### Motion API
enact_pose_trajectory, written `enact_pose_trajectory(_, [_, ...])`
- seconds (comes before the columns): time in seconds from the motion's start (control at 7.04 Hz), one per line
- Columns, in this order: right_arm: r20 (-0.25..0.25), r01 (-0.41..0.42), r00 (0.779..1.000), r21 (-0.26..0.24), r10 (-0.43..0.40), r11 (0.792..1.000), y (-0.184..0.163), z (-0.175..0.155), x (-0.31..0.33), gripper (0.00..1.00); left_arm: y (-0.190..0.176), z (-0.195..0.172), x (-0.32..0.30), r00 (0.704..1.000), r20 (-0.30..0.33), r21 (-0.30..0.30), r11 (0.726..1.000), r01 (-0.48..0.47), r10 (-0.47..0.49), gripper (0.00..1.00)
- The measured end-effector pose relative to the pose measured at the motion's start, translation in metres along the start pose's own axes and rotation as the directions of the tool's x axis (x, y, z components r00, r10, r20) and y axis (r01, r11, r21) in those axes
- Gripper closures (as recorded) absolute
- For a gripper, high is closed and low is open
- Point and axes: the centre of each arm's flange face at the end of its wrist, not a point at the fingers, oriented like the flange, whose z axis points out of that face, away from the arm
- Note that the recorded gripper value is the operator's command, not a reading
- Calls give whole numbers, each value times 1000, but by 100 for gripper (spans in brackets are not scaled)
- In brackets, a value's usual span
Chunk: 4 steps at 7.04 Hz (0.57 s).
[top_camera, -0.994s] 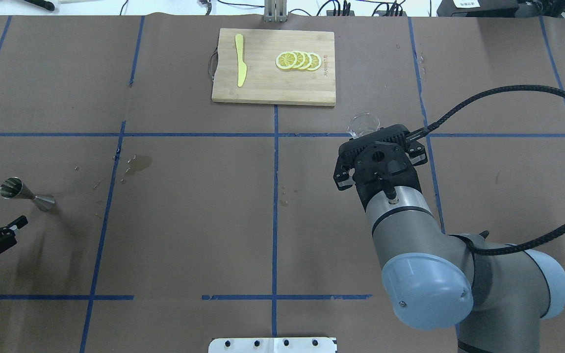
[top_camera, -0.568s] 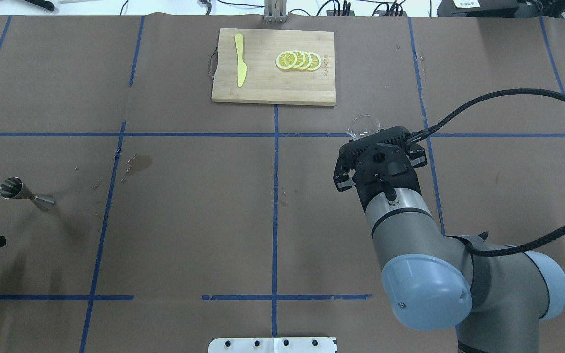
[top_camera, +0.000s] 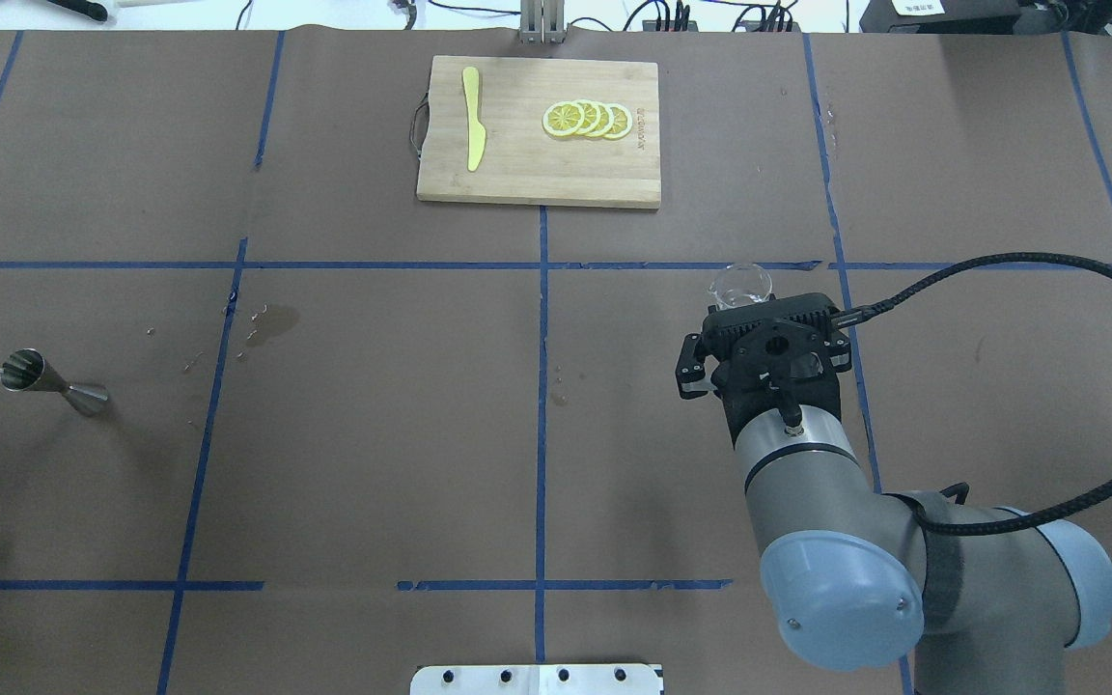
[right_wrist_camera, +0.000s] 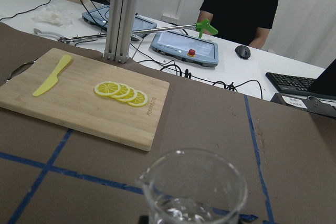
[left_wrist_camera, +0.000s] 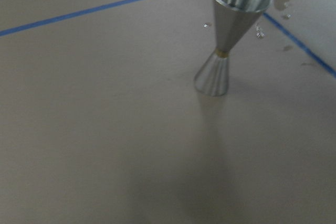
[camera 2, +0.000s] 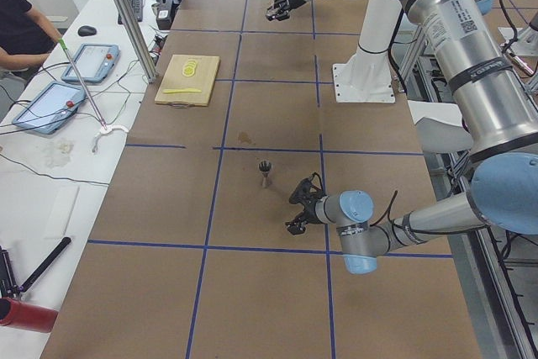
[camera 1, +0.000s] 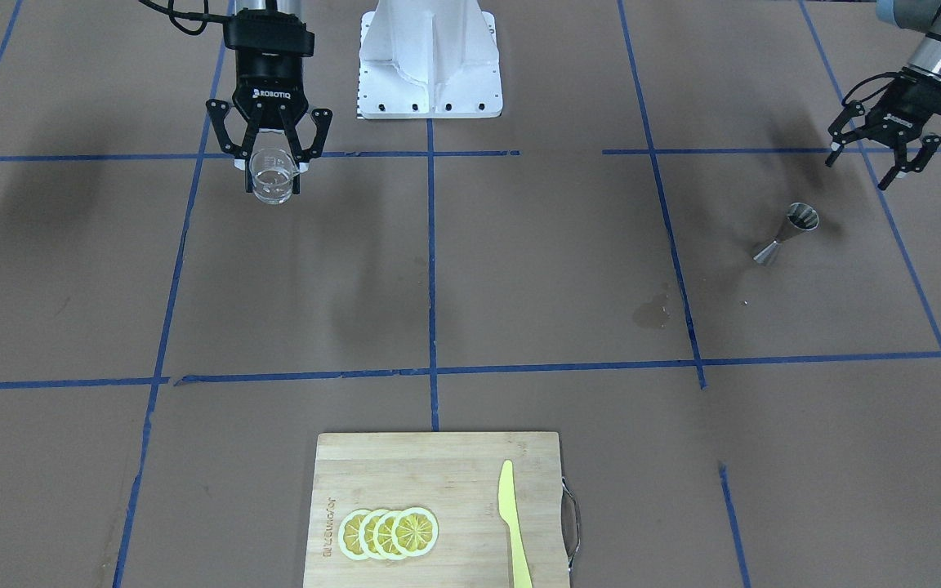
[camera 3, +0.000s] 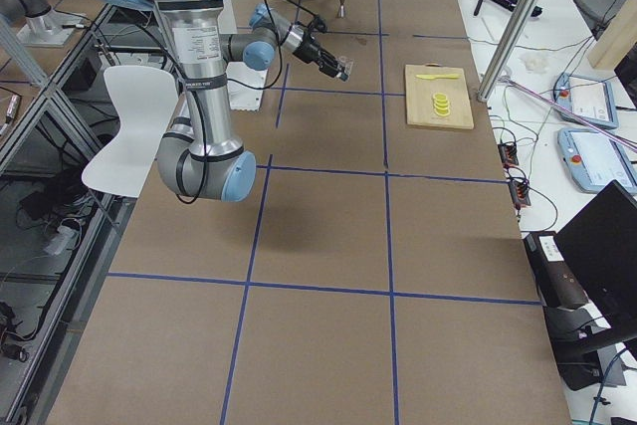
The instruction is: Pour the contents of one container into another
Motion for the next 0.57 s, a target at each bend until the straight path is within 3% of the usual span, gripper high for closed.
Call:
enact_pose_trajectory(0.28, [-21,-40,999,-11,40,999,19,8,8,90,-68,10,-60,997,70,-77,997,-26,31,0])
enact_pose_trajectory(0.57, [-5,-93,996,-7,93,996,45,24,25,89,-120,12,-99,992,105,-151,985,79,-64,0])
